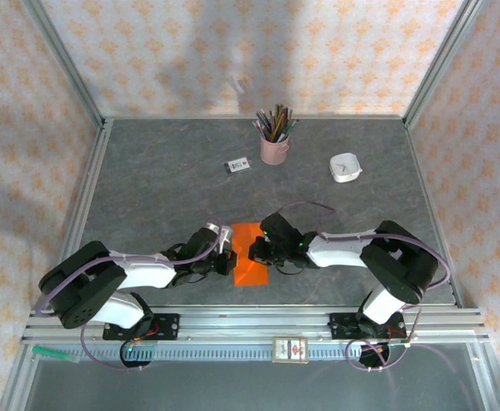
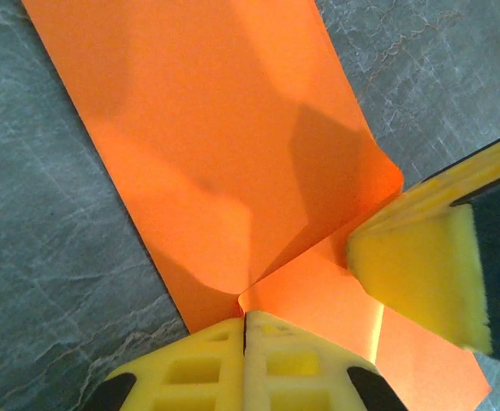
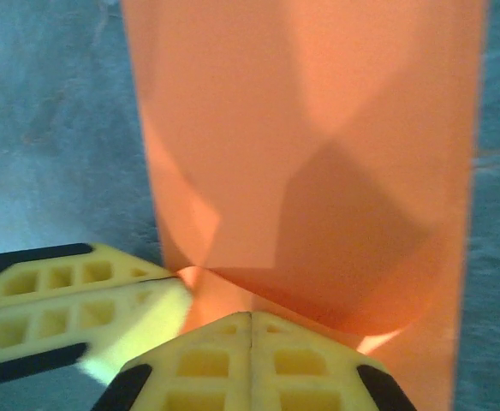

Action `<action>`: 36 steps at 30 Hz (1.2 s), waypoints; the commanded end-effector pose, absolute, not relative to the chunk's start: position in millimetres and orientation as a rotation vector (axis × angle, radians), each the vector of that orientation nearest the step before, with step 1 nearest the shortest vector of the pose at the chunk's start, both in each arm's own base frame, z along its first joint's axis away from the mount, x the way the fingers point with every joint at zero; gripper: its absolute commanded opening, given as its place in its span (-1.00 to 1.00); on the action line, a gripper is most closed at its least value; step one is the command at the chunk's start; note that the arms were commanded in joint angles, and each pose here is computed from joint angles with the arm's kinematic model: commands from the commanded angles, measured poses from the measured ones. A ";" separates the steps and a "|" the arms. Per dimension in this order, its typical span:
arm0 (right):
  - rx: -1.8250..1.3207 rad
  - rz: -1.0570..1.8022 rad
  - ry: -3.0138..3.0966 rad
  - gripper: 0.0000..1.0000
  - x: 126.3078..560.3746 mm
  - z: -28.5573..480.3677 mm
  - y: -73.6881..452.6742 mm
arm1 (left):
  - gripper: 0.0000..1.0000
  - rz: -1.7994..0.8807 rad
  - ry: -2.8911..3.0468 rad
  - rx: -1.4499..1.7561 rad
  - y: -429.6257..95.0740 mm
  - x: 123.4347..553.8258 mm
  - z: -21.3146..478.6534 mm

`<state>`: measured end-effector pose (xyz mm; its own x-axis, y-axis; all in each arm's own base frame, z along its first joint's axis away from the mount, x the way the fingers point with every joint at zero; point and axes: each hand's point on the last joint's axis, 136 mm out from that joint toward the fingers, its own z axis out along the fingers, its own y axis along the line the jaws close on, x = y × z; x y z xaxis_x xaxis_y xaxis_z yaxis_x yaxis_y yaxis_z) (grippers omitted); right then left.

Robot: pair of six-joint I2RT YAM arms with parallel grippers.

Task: Fold a paper plane with a square sheet of paper (pick it up from the middle)
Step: Fold the triangle at the bottom-center of the table.

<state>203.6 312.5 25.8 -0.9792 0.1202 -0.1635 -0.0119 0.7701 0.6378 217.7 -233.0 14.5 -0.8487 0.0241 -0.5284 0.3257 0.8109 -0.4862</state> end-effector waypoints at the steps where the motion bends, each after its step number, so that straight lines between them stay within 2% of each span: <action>1: 0.077 0.926 2.801 -1.00 203.2 10.6 296.3 | -1.00 -0.619 2.635 0.225 -202.8 202.9 -22.9; 8: 0.035 0.933 2.765 -1.00 210.3 31.2 297.5 | -1.00 -0.619 2.635 0.227 -202.9 202.8 -23.1; 16: 0.011 1.090 2.683 -1.00 212.4 63.7 317.2 | -1.00 -0.620 2.638 0.228 -203.0 202.4 -23.5; 23: -0.026 1.007 2.726 -1.00 220.2 46.3 321.0 | -1.00 -0.620 2.637 0.229 -203.2 202.1 -23.2; 36: -0.006 0.868 2.790 -1.00 214.3 7.5 289.6 | -1.00 -0.617 2.639 0.228 -203.1 202.8 -24.1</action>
<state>213.0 303.5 19.1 -0.9802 0.0575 -0.1896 -0.0702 0.7939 0.6040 218.3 -233.6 14.1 -0.8480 0.0235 -0.5295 0.3265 0.8100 -0.4870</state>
